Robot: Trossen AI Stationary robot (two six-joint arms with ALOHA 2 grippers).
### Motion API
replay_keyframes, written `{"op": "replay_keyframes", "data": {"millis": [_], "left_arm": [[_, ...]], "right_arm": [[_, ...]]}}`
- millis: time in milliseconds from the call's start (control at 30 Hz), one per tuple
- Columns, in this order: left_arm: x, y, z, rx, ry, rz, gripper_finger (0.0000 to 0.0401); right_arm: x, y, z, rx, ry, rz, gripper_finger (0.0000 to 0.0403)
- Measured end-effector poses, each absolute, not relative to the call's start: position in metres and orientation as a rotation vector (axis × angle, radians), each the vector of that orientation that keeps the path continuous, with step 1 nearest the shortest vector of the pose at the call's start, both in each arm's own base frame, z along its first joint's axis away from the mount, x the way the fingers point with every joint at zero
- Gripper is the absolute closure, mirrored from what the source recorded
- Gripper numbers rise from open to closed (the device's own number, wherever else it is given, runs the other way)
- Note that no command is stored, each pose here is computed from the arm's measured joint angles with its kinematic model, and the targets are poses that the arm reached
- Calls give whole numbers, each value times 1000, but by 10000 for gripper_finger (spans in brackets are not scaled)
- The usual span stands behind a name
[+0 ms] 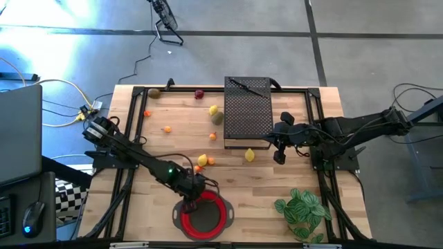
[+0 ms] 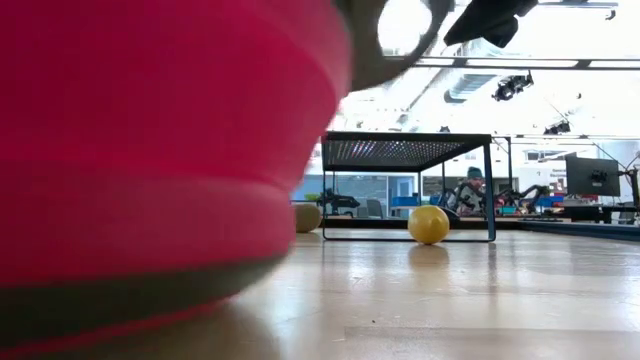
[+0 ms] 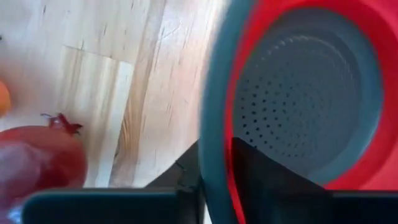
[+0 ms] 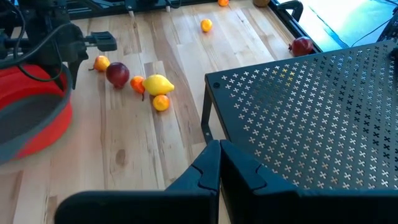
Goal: Pick & Place Fruit
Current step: Put the red strainer bowl on the shelf
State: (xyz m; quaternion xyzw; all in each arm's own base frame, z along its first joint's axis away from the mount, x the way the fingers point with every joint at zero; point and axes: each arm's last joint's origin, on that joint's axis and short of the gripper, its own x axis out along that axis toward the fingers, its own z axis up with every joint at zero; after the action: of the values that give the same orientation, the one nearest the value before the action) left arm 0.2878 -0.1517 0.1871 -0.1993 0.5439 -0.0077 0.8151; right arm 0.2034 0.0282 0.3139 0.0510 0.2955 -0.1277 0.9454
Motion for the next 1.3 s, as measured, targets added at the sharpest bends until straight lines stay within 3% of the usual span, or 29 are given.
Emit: {"op": "replay_keyframes", "data": {"millis": [167, 433, 833, 1300], "left_arm": [[289, -153, 190, -446, 1155, -42, 392], [293, -155, 204, -408, 1123, -101, 396], [299, -125, 284, -300, 1048, -156, 397], [269, -59, 356, -255, 969, -79, 397]], "right_arm": [[203, 28, 314, 102, 602, -260, 401], [203, 28, 314, 102, 603, -260, 401], [196, 35, 314, 170, 639, -173, 401], [186, 47, 318, 187, 622, -109, 401]]}}
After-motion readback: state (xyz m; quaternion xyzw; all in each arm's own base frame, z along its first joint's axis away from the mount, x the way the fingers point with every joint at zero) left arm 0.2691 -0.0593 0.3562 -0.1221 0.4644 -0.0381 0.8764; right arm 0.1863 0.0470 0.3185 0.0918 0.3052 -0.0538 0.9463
